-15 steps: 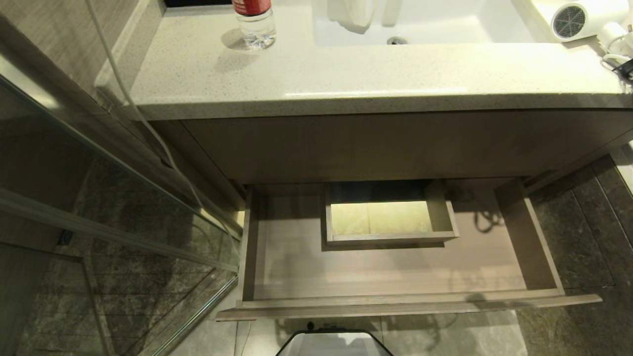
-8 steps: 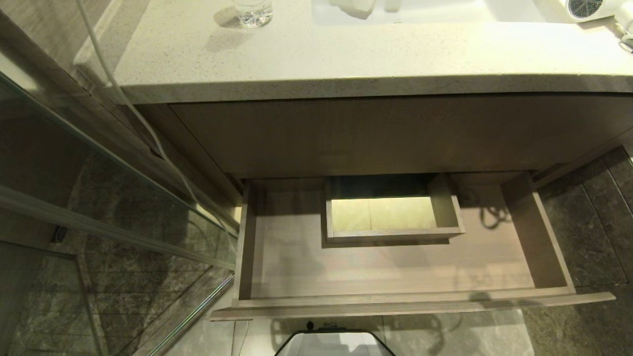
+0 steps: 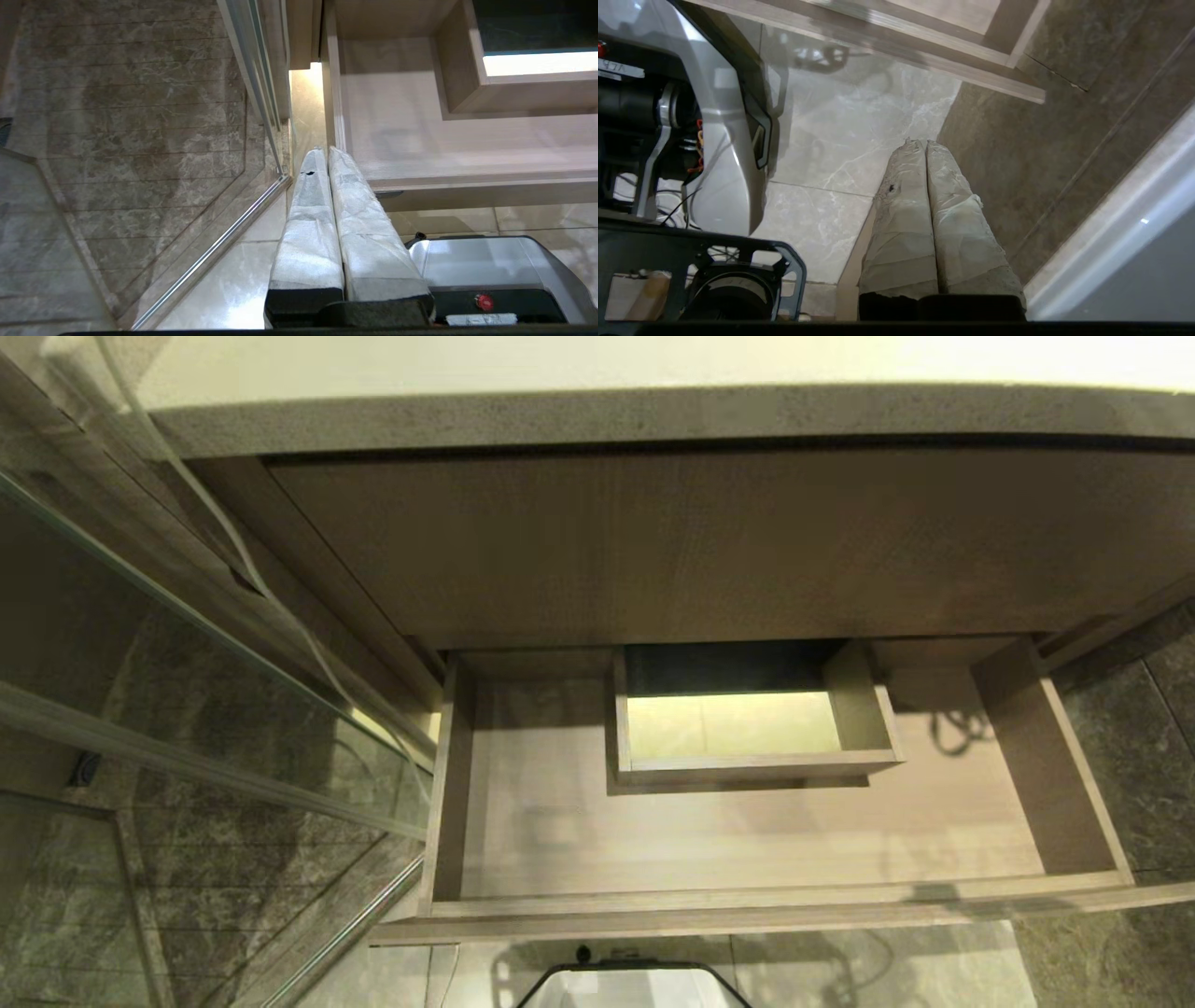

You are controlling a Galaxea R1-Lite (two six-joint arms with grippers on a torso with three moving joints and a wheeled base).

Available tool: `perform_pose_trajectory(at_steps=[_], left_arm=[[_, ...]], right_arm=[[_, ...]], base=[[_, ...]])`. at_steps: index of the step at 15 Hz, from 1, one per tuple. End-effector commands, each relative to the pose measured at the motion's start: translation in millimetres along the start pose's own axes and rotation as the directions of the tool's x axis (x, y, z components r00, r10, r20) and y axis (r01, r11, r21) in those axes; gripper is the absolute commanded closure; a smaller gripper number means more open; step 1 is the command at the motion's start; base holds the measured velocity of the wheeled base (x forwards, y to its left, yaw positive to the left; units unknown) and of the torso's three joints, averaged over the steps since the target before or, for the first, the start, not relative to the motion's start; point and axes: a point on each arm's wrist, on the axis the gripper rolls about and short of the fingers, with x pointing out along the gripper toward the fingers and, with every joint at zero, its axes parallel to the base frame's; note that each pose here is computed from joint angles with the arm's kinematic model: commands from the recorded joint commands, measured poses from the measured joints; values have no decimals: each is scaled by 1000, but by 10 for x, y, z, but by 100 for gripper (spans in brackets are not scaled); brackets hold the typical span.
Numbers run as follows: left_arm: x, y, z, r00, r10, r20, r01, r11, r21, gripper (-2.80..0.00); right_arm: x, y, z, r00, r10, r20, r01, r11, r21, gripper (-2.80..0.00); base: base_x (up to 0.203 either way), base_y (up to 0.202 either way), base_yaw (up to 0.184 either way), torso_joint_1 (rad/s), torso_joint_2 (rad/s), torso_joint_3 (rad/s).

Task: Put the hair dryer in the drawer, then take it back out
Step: Close the drawer

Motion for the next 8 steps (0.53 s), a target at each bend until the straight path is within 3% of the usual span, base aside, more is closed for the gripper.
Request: perform_pose_trajectory(at_steps=[1, 8], left_arm=[[1, 0, 2, 1000, -1, 1, 1, 1000, 0, 0], [1, 0, 2, 1000, 0, 1, 0, 1000, 0, 0]], right_arm=[[18, 3, -11, 1000, 11, -6, -11, 1000, 0, 0], [54, 25, -45, 999, 28, -22, -28, 1000, 9, 0]], base=[[0, 0, 0, -290, 530, 226], [0, 0, 0, -303, 511, 207]])
